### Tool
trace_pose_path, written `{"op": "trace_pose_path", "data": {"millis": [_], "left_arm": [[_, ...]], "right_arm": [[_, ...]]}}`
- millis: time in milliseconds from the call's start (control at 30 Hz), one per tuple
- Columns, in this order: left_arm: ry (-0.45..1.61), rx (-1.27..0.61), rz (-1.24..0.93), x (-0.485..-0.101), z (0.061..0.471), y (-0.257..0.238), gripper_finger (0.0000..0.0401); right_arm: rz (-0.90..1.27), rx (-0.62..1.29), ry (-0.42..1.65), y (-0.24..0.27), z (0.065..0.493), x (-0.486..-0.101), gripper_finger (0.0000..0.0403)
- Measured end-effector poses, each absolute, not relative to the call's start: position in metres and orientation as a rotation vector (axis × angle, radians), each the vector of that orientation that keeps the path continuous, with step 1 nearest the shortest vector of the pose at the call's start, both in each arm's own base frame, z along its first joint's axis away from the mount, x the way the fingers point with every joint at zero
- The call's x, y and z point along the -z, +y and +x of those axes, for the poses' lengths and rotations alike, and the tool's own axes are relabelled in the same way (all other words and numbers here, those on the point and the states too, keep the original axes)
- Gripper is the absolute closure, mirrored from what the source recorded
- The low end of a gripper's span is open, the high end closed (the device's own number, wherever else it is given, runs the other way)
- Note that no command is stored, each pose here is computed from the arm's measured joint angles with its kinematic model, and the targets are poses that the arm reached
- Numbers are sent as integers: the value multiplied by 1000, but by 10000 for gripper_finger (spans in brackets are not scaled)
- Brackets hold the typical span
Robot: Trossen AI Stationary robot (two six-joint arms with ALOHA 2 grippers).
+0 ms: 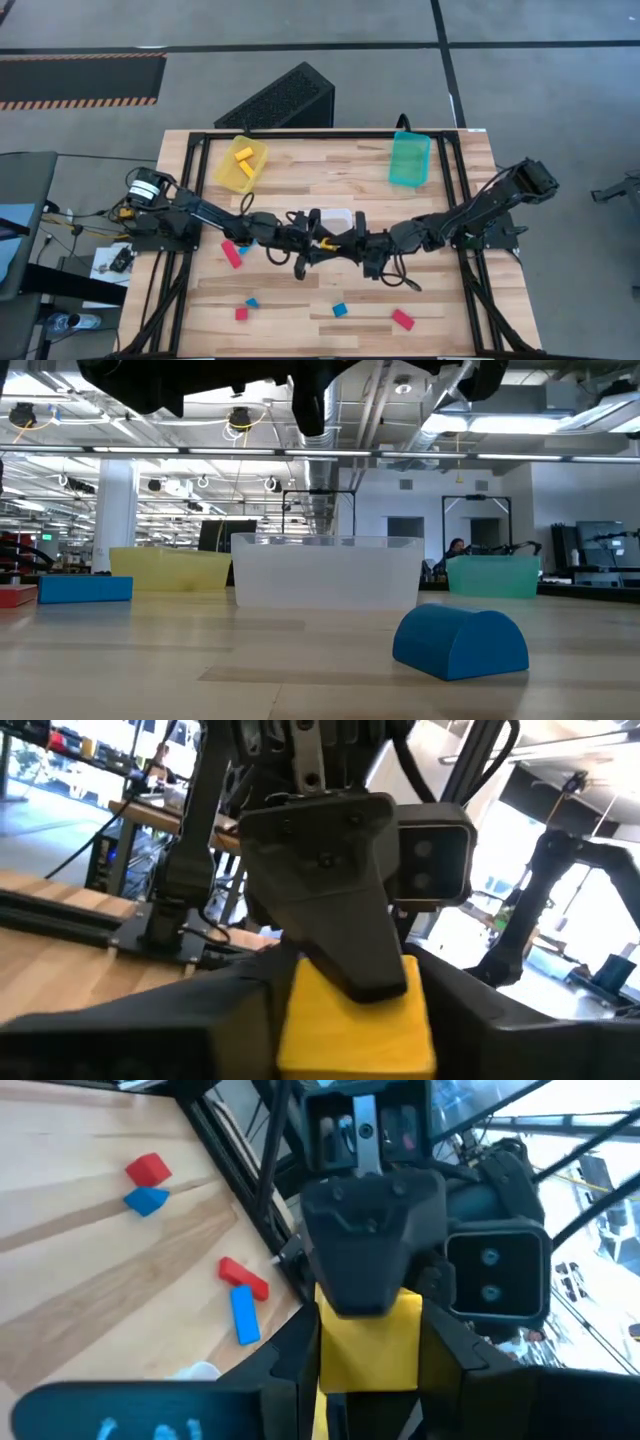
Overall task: Sort & place blocks by color
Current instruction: Put the yellow block into the yellow bin
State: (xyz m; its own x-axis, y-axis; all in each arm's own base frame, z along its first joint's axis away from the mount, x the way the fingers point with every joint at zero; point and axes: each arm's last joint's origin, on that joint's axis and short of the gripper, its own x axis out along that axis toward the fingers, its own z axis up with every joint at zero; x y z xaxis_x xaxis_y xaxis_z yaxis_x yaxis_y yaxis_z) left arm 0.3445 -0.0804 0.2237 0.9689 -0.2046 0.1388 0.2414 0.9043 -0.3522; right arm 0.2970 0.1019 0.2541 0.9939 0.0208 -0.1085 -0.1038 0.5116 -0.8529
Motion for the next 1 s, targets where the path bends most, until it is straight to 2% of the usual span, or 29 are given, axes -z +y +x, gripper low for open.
{"op": "trace_pose_path", "data": {"millis": [67,433,533,667,867,1000], "left_arm": [[-101,237,-379,-224,344,-81,300],[-73,232,-360,-223,344,-81,300],[-71,231,-346,-222,344,-81,300],[-43,191,-322,-222,344,-76,301],[142,-75,-241,-234,326,-59,300],[271,-441,-36,-246,300,-41,298]], "right_arm": [[-1052,-77,86,102,297,-254,280],[-1046,-86,91,106,296,-253,273],[-1025,-81,94,106,296,-253,253],[-956,18,145,103,295,-252,203],[-790,221,270,99,291,-248,137],[-589,227,372,91,290,-234,128]]}}
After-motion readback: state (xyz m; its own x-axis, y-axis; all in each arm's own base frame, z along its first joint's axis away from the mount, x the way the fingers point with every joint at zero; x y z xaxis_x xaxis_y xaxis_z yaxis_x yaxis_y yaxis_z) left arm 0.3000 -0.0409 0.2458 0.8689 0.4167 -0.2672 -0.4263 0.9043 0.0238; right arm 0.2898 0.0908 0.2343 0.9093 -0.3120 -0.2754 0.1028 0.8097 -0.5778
